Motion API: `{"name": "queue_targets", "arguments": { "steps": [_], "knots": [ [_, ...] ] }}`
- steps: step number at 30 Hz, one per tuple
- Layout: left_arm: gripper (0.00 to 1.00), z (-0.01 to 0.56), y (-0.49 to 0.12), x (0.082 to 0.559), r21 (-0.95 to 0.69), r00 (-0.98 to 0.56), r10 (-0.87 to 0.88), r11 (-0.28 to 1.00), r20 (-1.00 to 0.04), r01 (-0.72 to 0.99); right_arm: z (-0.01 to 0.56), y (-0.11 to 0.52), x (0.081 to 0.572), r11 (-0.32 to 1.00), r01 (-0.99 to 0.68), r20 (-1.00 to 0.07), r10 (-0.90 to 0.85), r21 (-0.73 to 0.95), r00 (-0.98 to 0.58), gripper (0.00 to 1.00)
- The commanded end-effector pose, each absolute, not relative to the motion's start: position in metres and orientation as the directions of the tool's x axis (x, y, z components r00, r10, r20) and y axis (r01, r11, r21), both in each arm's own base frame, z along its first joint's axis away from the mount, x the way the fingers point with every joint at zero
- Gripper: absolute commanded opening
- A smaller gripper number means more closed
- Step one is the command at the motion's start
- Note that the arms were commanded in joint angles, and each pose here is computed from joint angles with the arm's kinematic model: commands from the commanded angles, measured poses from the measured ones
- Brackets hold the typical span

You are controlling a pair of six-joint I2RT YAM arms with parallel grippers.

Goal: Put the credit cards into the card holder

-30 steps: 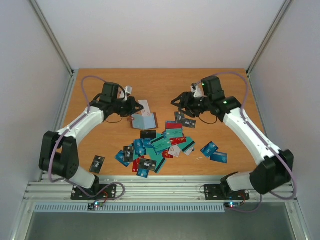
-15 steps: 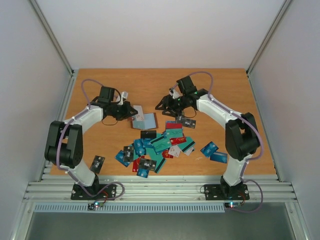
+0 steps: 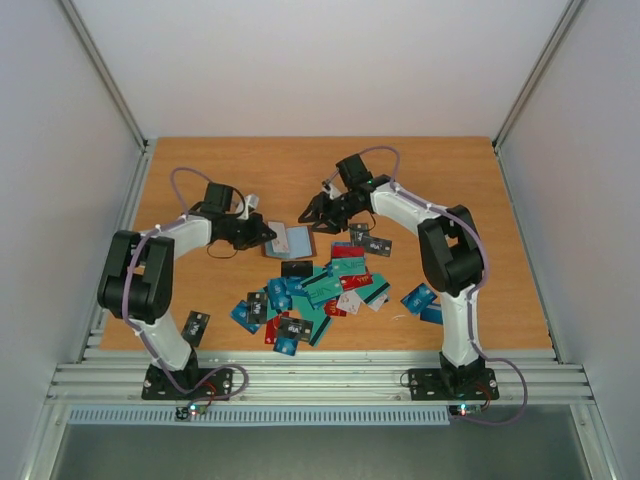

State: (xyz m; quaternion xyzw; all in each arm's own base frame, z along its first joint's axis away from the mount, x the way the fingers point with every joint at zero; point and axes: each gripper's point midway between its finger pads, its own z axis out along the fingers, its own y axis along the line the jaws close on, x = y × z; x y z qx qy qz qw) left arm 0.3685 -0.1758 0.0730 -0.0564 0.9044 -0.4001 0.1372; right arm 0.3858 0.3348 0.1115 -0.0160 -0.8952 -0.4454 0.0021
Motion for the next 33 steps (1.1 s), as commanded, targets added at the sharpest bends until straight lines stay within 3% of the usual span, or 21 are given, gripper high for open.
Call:
{"name": "queue_targets", "arguments": {
  "steps": [1, 14, 33],
  "knots": [
    [0.0, 0.065, -0.173, 0.376, -0.722, -0.949, -0.186, 0.69, -0.254, 0.058, 0.109, 0.347, 0.385, 0.583, 0.008, 0.025, -0.02, 0.812, -0.999, 0.47],
    [0.0, 0.052, -0.17, 0.375, -0.705, -0.952, -0.183, 0.707, -0.244, 0.045, 0.072, 0.35, 0.387, 0.599, 0.053, 0.093, -0.036, 0.799, -0.995, 0.46],
    [0.0, 0.037, -0.178, 0.38, -0.763, -0.955, -0.264, 0.643, -0.133, -0.072, 0.033, 0.341, 0.374, 0.642, 0.091, 0.149, -0.036, 0.762, -0.988, 0.43]
  ]
}}
